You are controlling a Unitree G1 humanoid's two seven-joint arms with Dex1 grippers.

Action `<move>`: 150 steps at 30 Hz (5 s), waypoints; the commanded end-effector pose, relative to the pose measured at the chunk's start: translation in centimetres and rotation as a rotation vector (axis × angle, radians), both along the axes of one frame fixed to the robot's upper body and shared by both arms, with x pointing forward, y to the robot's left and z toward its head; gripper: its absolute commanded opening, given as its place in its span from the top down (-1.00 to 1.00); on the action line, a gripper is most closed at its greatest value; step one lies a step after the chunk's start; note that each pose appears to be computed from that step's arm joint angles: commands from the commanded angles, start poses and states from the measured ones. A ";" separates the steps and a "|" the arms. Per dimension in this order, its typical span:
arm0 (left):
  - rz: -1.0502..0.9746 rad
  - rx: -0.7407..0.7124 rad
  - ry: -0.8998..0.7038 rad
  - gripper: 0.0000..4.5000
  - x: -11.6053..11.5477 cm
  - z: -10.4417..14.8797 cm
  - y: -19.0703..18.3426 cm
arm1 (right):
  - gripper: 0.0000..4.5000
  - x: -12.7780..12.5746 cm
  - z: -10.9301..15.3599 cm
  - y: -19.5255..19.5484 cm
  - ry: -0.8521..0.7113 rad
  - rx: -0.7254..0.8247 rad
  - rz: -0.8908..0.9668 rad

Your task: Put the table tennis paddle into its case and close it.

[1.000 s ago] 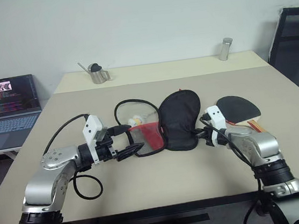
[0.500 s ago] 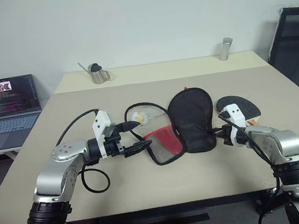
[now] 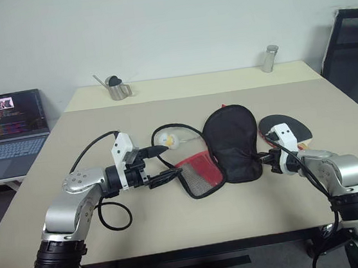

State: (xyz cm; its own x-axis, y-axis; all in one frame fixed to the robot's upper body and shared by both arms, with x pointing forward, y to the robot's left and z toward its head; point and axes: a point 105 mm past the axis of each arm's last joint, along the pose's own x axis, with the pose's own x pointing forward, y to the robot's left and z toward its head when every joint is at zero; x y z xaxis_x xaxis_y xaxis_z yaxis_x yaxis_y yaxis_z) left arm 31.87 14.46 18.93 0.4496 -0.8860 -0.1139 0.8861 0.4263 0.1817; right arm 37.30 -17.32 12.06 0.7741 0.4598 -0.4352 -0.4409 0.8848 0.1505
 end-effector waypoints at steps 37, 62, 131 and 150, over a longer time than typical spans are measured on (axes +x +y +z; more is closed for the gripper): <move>-0.186 0.003 -0.115 -1.00 1.1 3.2 -3.6 | -0.98 -0.5 4.3 -11.6 -0.162 -0.127 -0.201; -0.255 0.017 -0.130 -1.00 1.0 2.8 -5.2 | -0.98 1.8 -0.2 -13.1 -0.060 -0.158 -0.237; -0.017 -0.033 -0.118 -1.00 0.9 2.5 -1.2 | 0.51 1.2 2.2 5.6 -0.121 0.064 -0.276; -0.010 -0.033 -0.112 -1.00 0.9 2.2 -1.1 | 0.35 2.0 0.9 5.4 -0.108 0.019 -0.319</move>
